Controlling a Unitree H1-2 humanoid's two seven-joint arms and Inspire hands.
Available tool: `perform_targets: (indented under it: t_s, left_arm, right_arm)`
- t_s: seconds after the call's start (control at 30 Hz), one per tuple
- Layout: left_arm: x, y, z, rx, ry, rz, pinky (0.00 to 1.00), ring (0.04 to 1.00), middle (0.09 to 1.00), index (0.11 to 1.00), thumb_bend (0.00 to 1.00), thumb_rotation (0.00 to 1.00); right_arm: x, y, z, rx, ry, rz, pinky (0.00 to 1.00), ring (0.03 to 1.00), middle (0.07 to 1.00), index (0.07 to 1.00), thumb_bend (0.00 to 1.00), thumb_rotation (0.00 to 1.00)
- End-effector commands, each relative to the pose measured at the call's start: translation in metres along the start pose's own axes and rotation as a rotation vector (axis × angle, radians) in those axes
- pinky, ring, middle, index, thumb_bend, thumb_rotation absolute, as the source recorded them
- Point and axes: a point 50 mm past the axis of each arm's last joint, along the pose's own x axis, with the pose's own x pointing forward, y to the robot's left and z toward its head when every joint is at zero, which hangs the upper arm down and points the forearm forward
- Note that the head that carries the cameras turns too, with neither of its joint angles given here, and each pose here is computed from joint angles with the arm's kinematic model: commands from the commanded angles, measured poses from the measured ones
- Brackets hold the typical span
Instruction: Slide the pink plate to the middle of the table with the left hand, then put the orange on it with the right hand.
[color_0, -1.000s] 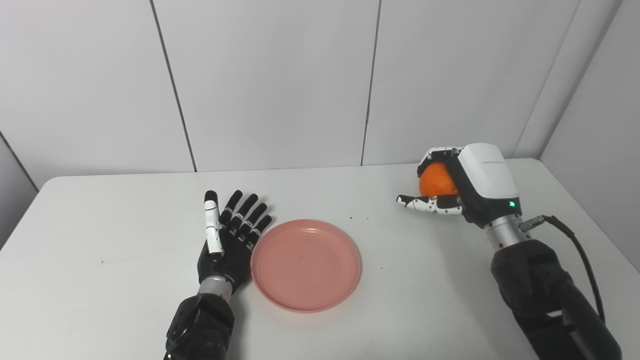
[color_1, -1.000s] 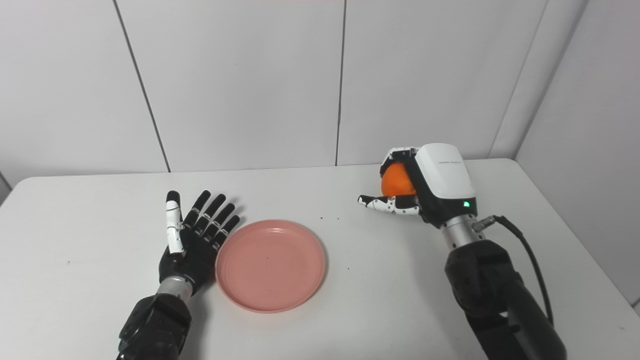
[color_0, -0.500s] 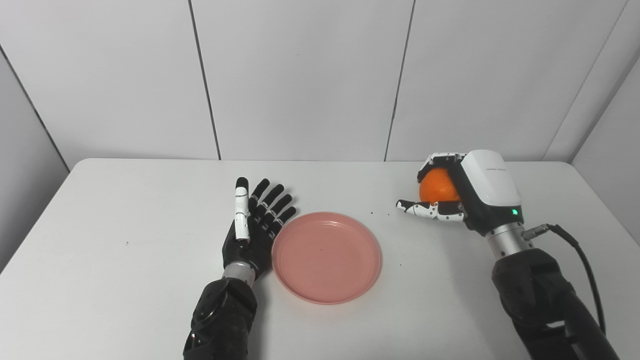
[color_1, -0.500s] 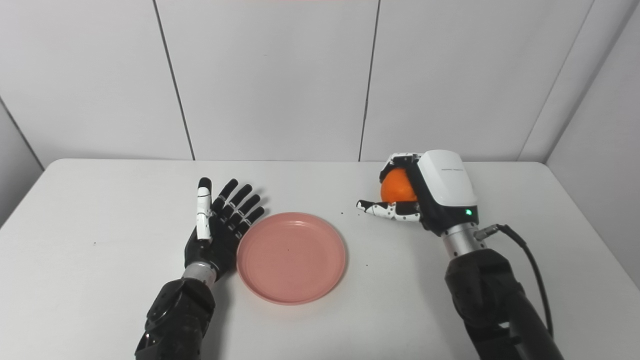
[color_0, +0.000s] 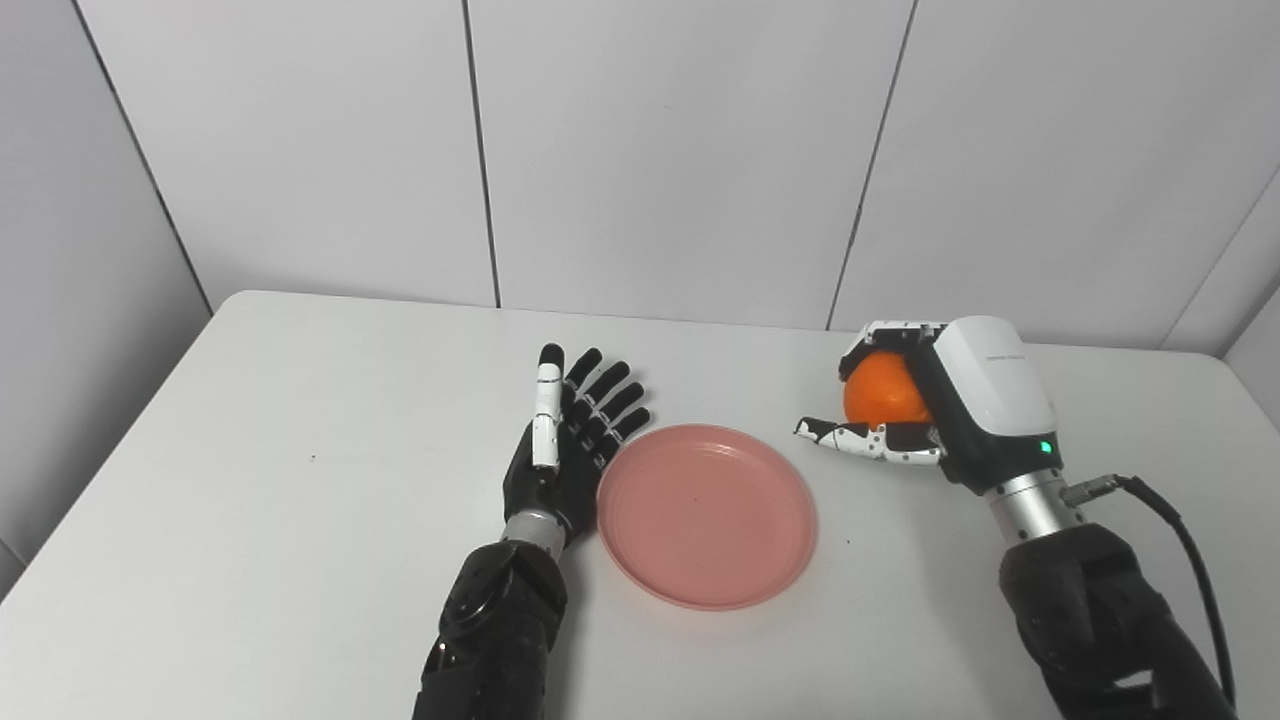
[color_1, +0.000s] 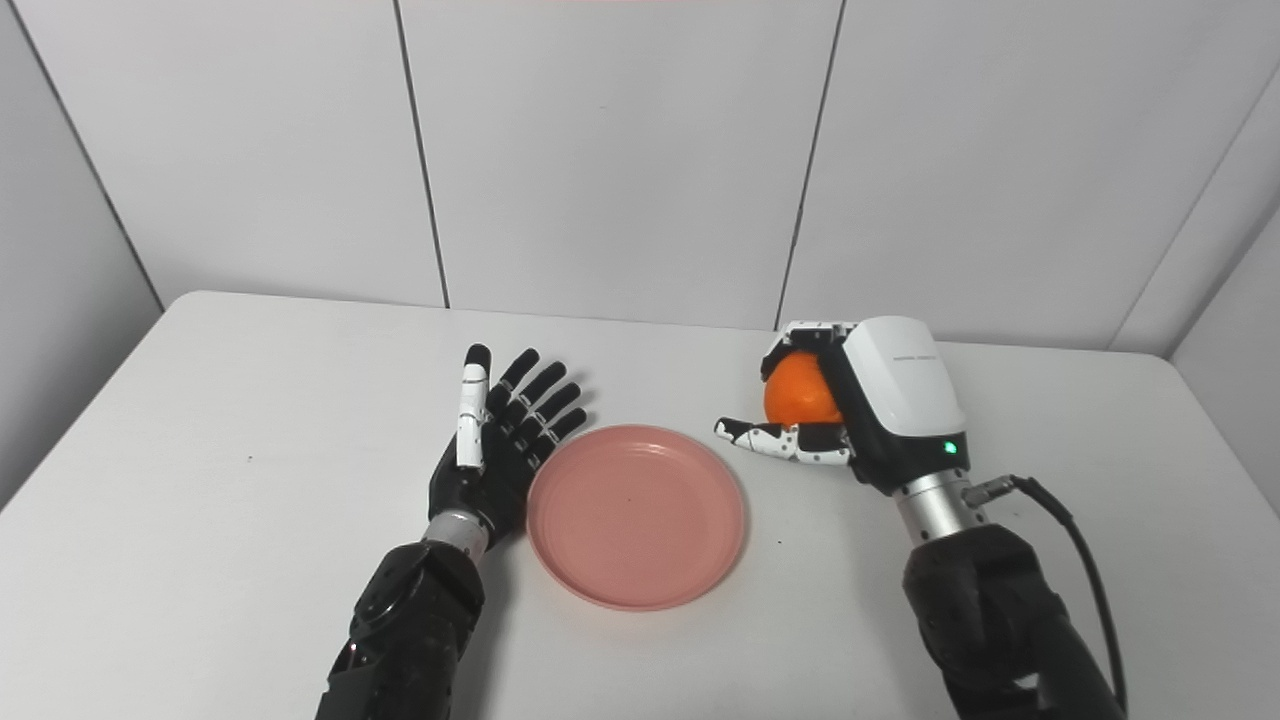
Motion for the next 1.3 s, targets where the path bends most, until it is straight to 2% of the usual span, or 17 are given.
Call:
perform_targets:
  t_s: [0.0, 0.13, 0.37, 0.5, 0.67, 0.77, 1.0, 1.07, 1.27]
  left_arm:
    - [-0.011, -0.001, -0.047, -0.051, 0.140, 0.100, 0.76, 0.781, 0.812, 0.850, 0.64, 0.81]
    - [-0.011, 0.001, -0.045, -0.055, 0.137, 0.099, 0.76, 0.779, 0.806, 0.850, 0.64, 0.81]
    - [-0.011, 0.007, -0.041, -0.056, 0.134, 0.103, 0.75, 0.782, 0.806, 0.853, 0.64, 0.81]
    - [-0.011, 0.010, -0.038, -0.056, 0.132, 0.104, 0.75, 0.784, 0.808, 0.856, 0.64, 0.81]
    - [-0.011, 0.011, -0.035, -0.057, 0.131, 0.096, 0.76, 0.792, 0.807, 0.858, 0.63, 0.81]
    - [-0.012, 0.011, -0.035, -0.066, 0.130, 0.102, 0.76, 0.786, 0.798, 0.848, 0.63, 0.80]
    - [-0.013, 0.012, -0.034, -0.065, 0.136, 0.103, 0.77, 0.788, 0.800, 0.853, 0.63, 0.81]
    - [-0.013, 0.013, -0.035, -0.073, 0.137, 0.103, 0.77, 0.785, 0.800, 0.854, 0.63, 0.80]
    - [-0.013, 0.013, -0.035, -0.067, 0.139, 0.089, 0.78, 0.795, 0.808, 0.859, 0.61, 0.83]
  right_arm:
    - [0.019, -0.017, 0.017, 0.006, -0.105, -0.064, 0.10, 0.144, 0.206, 0.241, 0.51, 0.41]
    - [0.022, -0.012, 0.024, 0.015, -0.133, -0.063, 0.09, 0.132, 0.195, 0.219, 0.51, 0.41]
    - [0.028, -0.003, 0.041, 0.022, -0.162, -0.048, 0.10, 0.151, 0.213, 0.264, 0.51, 0.50]
    - [0.032, 0.002, 0.056, 0.042, -0.197, -0.071, 0.09, 0.135, 0.194, 0.224, 0.52, 0.44]
    - [0.037, 0.010, 0.070, 0.065, -0.209, -0.064, 0.08, 0.129, 0.191, 0.217, 0.52, 0.44]
    - [0.038, 0.021, 0.074, 0.060, -0.205, -0.043, 0.08, 0.132, 0.193, 0.220, 0.52, 0.42]
    - [0.037, 0.046, 0.081, 0.075, -0.202, -0.011, 0.09, 0.143, 0.205, 0.232, 0.50, 0.46]
    - [0.036, 0.055, 0.081, 0.076, -0.191, 0.003, 0.09, 0.141, 0.201, 0.228, 0.50, 0.43]
    - [0.032, 0.074, 0.076, 0.069, -0.163, 0.044, 0.10, 0.151, 0.216, 0.252, 0.49, 0.45]
